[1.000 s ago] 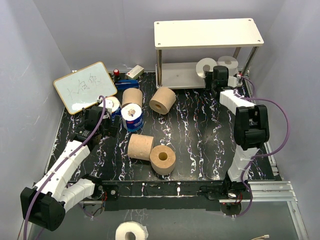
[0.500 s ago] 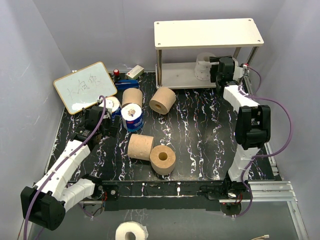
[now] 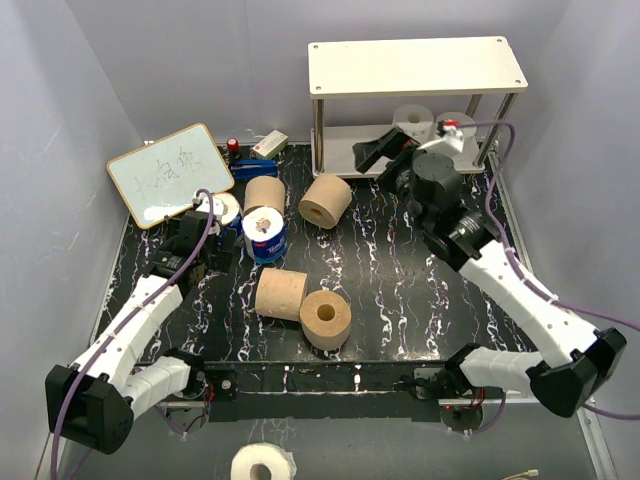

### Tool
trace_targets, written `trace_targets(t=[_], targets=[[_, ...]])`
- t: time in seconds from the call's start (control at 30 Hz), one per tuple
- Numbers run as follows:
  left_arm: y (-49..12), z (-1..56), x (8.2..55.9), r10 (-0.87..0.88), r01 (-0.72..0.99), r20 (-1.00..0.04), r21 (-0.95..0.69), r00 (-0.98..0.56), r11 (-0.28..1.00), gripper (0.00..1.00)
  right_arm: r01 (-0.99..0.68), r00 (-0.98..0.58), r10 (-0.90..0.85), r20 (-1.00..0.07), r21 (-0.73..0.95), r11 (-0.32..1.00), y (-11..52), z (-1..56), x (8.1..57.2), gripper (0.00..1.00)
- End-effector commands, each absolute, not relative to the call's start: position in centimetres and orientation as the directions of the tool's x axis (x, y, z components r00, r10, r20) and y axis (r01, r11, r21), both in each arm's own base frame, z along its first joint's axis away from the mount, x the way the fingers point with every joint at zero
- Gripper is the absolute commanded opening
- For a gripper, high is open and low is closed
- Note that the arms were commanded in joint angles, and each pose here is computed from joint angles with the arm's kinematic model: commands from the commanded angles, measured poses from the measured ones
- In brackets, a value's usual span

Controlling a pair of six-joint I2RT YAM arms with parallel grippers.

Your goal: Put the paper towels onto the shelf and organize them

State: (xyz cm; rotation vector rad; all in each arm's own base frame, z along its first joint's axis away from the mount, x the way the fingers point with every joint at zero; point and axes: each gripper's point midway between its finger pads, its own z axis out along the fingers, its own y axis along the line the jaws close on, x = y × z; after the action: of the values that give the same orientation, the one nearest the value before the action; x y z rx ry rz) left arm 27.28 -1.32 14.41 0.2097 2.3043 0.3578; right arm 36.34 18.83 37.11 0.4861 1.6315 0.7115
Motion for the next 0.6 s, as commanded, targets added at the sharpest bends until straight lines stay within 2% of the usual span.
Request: trace_targets(t=[0.0,0.1,0.27,0.37,0.57], targets=[[-0.1,15.0,27.6,0.226,-0.002,-0.680,0.317,-0.697,0.948,0.98,0.091,-0.465,0.256,-0.847,0.242,0.966,18.5,27.3,36.5,0.98],[0.3,15.4,27.3,0.189,0.006,-0.681,0.262,-0.707,0.965,0.98,0.071,-0.549,0.138,-0.824,0.119,0.990,21.0,25.2,36.3,0.98],[4.5,17.5,26.7,0.064,-0.178,-0.736,0.246,-0.674,0.953,0.98,-0.091,-0.505,0.155,-0.849,0.231,0.969,26.9,27.7,38.3,0.98],[5.5,17.9,26.4,0.010,-0.224,-0.741,0.215,-0.671,0.951,0.98,-0.111,-0.497,0.148,-0.855,0.231,0.967,28.8,28.5,40.4,0.98],[7.3,17.2,25.9,-0.084,-0.292,-0.690,0.190,-0.719,0.937,0.98,-0.188,-0.601,0.094,-0.794,0.254,0.949,35.4,24.6,43.6,0.98]])
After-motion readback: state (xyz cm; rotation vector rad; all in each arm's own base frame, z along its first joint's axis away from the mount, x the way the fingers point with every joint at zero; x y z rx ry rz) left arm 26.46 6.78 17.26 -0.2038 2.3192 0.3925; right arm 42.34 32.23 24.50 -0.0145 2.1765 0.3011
